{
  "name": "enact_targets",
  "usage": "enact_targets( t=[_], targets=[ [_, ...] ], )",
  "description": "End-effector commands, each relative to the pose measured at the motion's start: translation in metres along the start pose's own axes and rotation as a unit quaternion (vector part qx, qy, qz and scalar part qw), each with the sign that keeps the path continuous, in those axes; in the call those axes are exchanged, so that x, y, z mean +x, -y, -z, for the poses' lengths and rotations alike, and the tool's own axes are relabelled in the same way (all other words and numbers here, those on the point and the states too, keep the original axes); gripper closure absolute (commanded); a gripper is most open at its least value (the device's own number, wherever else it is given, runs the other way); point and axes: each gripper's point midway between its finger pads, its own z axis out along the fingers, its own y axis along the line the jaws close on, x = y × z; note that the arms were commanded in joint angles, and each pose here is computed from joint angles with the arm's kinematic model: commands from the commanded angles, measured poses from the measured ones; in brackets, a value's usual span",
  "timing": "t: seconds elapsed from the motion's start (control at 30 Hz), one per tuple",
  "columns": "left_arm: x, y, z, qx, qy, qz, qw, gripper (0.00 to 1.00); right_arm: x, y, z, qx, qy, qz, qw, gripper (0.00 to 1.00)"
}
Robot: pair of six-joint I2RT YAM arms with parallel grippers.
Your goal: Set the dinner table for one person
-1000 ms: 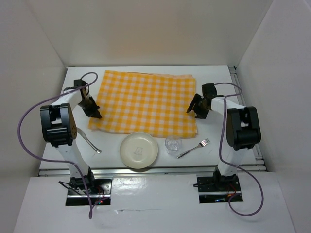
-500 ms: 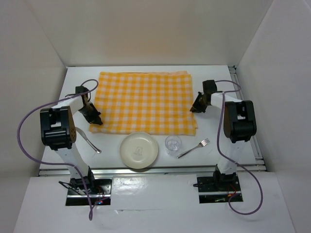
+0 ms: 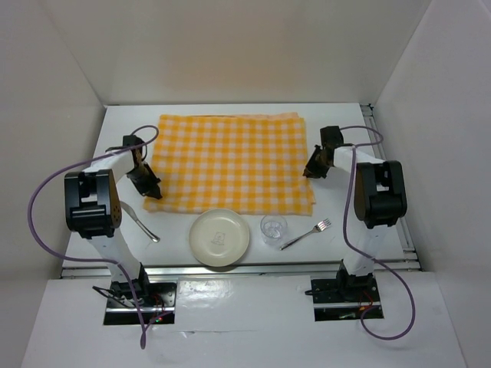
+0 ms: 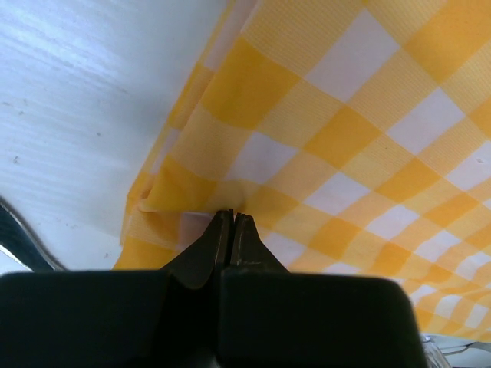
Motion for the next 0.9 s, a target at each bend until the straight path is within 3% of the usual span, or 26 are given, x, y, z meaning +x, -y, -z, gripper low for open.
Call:
enact_targets(
  t=[0.0,0.1,0.13,0.17,0.27,0.4,0.53,0.63,0.87],
  targets=[
    [-0.012,0.010,0.031,0.007,0.031,-0.022,0.999,0.98,-0.019,0.003,0.032,0.019,0.047,0.000,0.999,0.77],
    [-0.014,0.018,0.045,0.010,0.043,-0.036,0.998,0.90,-0.036,-0.004,0.056,0.018,0.083,0.001,0.996,0.73],
    [-0.016,0.021,0.053,0.010,0.053,-0.041,0.998,0.89,-0.042,-0.008,0.066,0.015,0.096,0.002,0.995,0.50],
    [-0.021,0.026,0.064,0.018,0.067,-0.042,0.997,0.89,-0.044,-0.010,0.071,0.013,0.098,0.002,0.995,0.36],
    [-0.028,0.031,0.090,0.027,0.091,-0.044,0.995,0.87,-0.059,-0.026,0.090,-0.006,0.114,0.010,0.993,0.12],
    [-0.034,0.037,0.124,0.043,0.128,-0.046,0.990,0.86,-0.063,-0.042,0.121,-0.043,0.128,0.030,0.990,0.10],
    [-0.037,0.027,0.138,0.026,0.161,-0.046,0.985,0.88,-0.005,-0.059,0.141,-0.065,0.094,0.084,0.990,0.11],
    [-0.017,0.010,0.113,0.003,0.133,-0.040,0.990,1.00,0.046,-0.054,0.151,-0.066,0.062,0.104,0.990,0.16],
    [0.007,-0.017,0.052,-0.043,0.074,-0.001,0.996,1.00,0.150,-0.019,0.164,-0.056,-0.034,0.079,0.995,0.15]
  ],
)
